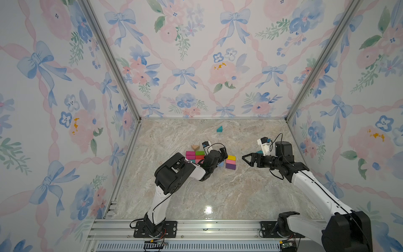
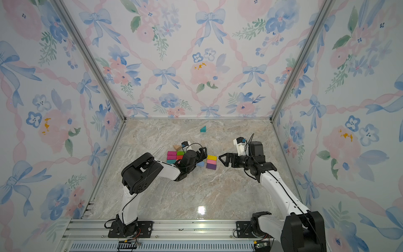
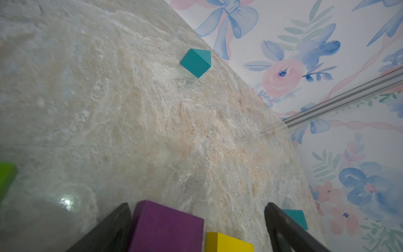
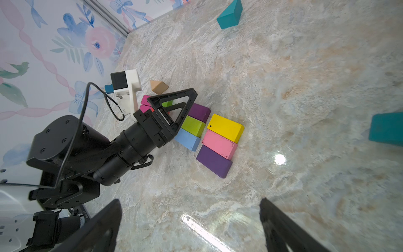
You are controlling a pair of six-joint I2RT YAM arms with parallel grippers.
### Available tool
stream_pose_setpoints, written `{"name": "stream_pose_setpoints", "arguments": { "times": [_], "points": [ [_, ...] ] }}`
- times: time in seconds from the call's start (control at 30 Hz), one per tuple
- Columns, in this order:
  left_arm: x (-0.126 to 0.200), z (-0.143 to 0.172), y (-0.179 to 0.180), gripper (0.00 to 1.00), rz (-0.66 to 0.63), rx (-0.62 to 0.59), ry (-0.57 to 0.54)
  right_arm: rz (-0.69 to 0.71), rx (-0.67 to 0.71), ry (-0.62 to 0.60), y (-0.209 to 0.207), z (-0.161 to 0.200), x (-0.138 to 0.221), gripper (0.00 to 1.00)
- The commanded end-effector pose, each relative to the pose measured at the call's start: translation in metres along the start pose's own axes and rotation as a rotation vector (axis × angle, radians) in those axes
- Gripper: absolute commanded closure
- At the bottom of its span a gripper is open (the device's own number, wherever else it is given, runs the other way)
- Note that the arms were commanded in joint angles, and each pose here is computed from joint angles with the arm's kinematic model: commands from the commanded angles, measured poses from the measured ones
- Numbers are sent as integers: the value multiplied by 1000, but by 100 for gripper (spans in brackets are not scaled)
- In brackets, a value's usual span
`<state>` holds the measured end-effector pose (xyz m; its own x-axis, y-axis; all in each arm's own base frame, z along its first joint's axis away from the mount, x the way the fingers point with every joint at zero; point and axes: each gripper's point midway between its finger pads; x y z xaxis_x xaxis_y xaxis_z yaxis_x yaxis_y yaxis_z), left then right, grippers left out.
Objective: Assemble a piece of candy with building blocks
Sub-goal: Adjust the building block at the center of the board.
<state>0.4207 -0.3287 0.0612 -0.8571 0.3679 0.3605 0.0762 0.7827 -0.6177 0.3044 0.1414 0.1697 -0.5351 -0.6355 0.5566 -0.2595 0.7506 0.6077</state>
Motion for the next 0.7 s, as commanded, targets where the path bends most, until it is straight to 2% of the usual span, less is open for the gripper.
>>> {"name": "stream_pose_setpoints", "arguments": {
  "times": [0.0,0.67],
  "points": [
    [0,7,4,2,3,10,8,-19,9,-25,5,-10,4,1],
    [4,19,-2,2,34,-21,37,-9,0,-27,-1,-12,6,1]
  ]
}}
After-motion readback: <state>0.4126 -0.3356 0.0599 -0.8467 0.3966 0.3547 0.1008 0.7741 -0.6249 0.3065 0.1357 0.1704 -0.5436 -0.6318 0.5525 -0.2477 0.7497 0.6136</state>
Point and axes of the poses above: each gripper's point midway between its finger pads, its own x axis back along the fingers, its own y axis along the line the jaws close on, z = x × y, and after that the axes turned 5 degrees about -x, right-handed
